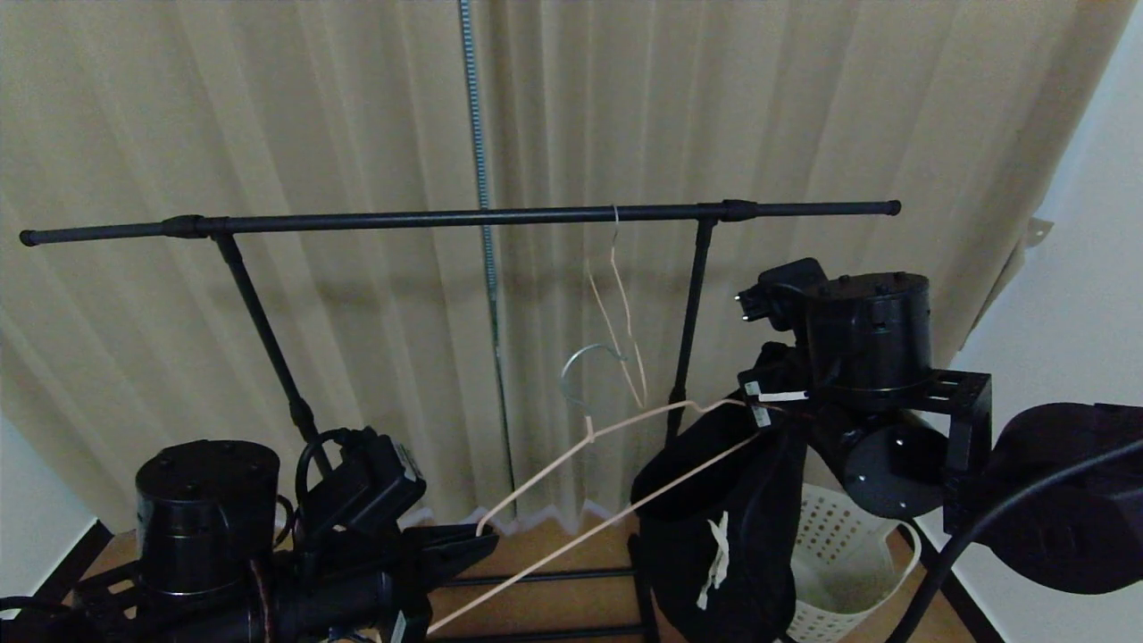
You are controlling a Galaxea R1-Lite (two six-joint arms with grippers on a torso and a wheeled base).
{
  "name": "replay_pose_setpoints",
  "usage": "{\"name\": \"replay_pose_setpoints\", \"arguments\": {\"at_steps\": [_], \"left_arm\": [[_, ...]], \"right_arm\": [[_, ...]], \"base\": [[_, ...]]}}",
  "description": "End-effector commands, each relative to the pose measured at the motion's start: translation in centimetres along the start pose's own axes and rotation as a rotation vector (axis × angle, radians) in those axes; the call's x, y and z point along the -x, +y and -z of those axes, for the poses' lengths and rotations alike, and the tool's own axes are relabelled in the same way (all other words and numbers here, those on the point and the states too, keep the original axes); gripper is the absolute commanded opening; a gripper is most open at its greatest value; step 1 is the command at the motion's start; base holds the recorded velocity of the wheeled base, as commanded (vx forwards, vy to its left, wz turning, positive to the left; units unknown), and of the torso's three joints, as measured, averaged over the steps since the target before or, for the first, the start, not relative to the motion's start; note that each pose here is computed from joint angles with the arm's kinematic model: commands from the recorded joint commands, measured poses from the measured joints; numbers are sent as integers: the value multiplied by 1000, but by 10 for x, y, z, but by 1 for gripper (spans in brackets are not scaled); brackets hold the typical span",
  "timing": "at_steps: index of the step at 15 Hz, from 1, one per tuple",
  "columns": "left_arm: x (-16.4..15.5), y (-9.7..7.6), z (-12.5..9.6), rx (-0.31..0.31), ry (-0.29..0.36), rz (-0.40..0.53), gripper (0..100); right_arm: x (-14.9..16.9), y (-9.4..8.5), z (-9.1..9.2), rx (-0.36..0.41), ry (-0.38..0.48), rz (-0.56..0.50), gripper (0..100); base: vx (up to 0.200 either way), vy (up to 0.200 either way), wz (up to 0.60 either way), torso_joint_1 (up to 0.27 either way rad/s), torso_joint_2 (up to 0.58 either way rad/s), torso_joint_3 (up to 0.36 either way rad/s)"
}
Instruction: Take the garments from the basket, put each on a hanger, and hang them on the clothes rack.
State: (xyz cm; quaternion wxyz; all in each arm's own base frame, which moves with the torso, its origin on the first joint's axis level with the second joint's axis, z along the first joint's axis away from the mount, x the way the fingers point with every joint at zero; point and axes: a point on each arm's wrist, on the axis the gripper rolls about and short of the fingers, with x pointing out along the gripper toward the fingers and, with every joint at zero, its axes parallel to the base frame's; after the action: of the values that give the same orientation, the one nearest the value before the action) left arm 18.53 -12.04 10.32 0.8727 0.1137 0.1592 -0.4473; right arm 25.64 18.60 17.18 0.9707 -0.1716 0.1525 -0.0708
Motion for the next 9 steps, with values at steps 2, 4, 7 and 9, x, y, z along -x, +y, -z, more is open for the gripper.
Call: {"name": "replay_pose_setpoints", "arguments": {"at_steps": [2, 4, 7, 9], "left_arm": [[-7, 2, 0, 1, 16, -29, 0], [-11, 3, 1, 4, 26, -32, 0], [-14, -1, 2, 6, 33, -17, 0], [-15, 0, 0, 8, 27, -18, 0]], "right_arm": [[12, 12, -1, 12, -18, -4, 0], [18, 18, -3, -14, -38, 0, 0], [22, 28, -2, -22, -61, -12, 0], [27, 34, -1, -13, -65, -31, 0]], "base": [[0, 0, 0, 0, 0, 0], [0, 0, 0, 0, 0, 0], [0, 0, 0, 0, 0, 0], [0, 0, 0, 0, 0, 0]]}}
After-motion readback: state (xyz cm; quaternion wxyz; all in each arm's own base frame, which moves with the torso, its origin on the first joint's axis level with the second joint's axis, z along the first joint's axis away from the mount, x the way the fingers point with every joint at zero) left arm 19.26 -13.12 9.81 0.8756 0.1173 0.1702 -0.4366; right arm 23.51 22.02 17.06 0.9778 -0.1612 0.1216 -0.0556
